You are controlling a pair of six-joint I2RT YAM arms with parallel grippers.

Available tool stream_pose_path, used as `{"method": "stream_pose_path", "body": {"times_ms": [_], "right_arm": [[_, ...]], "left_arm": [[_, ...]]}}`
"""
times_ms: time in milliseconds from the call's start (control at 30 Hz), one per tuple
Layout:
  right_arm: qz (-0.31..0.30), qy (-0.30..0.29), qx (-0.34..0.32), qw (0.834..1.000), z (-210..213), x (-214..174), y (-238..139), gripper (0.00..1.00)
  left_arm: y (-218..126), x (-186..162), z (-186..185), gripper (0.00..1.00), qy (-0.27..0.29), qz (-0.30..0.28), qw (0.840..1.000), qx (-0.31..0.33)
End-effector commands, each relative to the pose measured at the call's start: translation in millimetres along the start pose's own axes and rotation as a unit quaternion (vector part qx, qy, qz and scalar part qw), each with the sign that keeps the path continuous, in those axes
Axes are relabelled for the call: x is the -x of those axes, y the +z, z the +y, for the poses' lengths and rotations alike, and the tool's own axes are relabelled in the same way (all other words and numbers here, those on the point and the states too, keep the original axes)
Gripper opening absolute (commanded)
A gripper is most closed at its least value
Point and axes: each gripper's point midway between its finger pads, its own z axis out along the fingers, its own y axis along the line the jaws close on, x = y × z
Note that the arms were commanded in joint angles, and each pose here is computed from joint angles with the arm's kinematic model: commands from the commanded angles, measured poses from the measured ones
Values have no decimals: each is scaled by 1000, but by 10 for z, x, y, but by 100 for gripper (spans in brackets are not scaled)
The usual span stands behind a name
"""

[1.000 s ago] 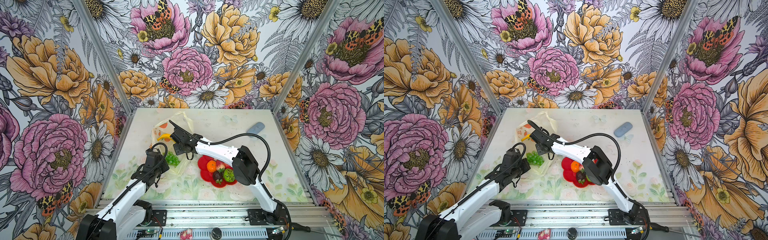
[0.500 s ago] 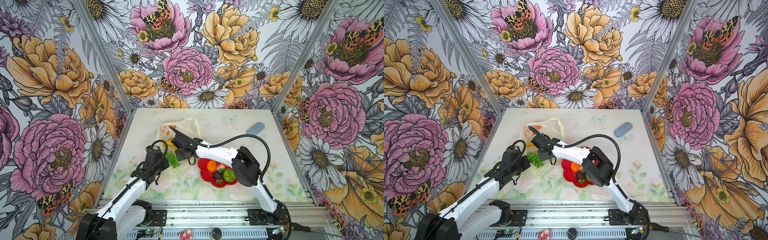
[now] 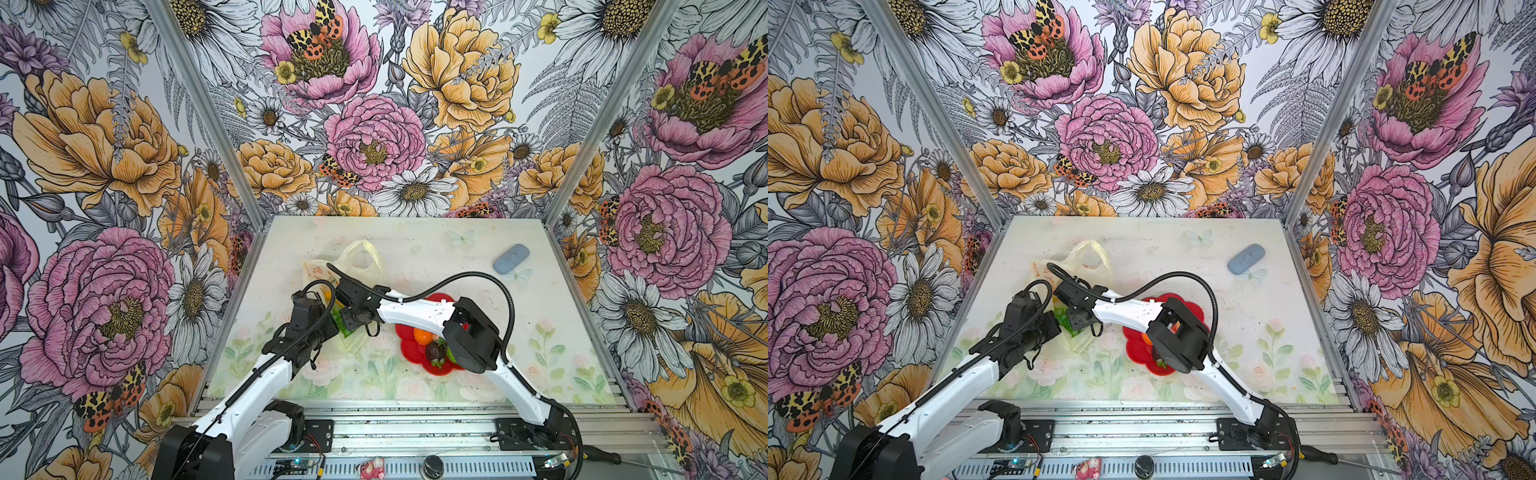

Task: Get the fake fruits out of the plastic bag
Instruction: 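Lift the banana up out of the bag with the right gripper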

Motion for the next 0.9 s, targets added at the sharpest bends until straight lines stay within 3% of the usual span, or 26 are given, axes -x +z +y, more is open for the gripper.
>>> {"method": "stream_pose_path", "body": {"times_ms": [0,367,500,667,867], "right_arm": [[24,-8,-14,1000,-41,-151,210,43],[28,-43,-7,999,208,-180,309,42],[23,-48,-7,999,260,-152,248,27],[-12,-36,17,999,305,136,-222,16],[-63,-19,36,997,247,411,-927,12]], "left_arm": [[-21,83,-61,0,7,-15,1000,-14],[-26,91,-45,0,5,-18,1000,-12],[-25,98,-34,0,3,-19,1000,-11],[-24,104,-9,0,-1,-18,1000,-7],[-46,147,86,0,-16,-26,1000,8]]}}
